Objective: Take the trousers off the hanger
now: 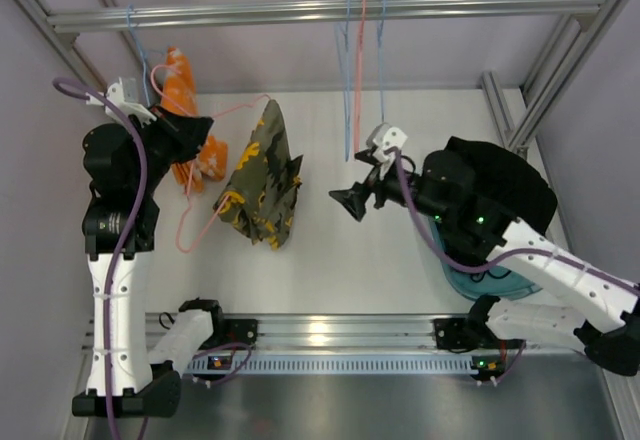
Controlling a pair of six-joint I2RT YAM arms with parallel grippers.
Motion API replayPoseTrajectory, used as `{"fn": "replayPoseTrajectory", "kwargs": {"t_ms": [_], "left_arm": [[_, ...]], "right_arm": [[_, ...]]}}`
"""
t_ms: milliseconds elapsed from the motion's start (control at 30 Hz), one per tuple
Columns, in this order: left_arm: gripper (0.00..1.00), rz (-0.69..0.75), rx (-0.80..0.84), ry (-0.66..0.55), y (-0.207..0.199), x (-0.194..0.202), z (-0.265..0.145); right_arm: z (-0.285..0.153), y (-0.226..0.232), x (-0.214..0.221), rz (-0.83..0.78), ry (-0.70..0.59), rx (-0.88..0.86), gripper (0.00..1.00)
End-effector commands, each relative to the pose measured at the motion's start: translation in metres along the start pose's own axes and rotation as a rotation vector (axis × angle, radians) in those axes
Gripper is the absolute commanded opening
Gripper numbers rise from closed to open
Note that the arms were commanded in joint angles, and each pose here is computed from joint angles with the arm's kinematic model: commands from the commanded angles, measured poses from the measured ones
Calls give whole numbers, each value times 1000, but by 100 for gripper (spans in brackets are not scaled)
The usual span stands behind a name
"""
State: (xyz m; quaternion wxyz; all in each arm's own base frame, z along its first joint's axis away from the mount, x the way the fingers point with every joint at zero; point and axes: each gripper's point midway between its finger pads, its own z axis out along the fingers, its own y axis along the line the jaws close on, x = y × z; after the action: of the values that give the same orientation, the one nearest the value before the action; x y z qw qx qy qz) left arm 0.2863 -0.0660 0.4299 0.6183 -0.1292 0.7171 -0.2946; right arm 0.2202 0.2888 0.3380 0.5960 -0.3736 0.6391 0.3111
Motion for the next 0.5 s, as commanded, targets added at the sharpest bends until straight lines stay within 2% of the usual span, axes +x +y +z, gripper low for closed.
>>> {"fn": "replayPoseTrajectory", "kwargs": {"t_ms": [0, 267, 333, 467], "left_arm": [[0, 5, 153, -228, -56, -65, -31], [0, 9, 152, -246, -59, -72, -33], [0, 4, 159, -253, -63, -75, -35], [0, 5, 171, -267, -68, -81, -39]], "right_arm": [[23, 2, -68, -106, -235, 108, 99], [97, 69, -72, -95, -287, 95, 99], [115, 76, -62, -94, -266, 111, 99], [136, 76, -68, -36, -274, 167, 99]]}}
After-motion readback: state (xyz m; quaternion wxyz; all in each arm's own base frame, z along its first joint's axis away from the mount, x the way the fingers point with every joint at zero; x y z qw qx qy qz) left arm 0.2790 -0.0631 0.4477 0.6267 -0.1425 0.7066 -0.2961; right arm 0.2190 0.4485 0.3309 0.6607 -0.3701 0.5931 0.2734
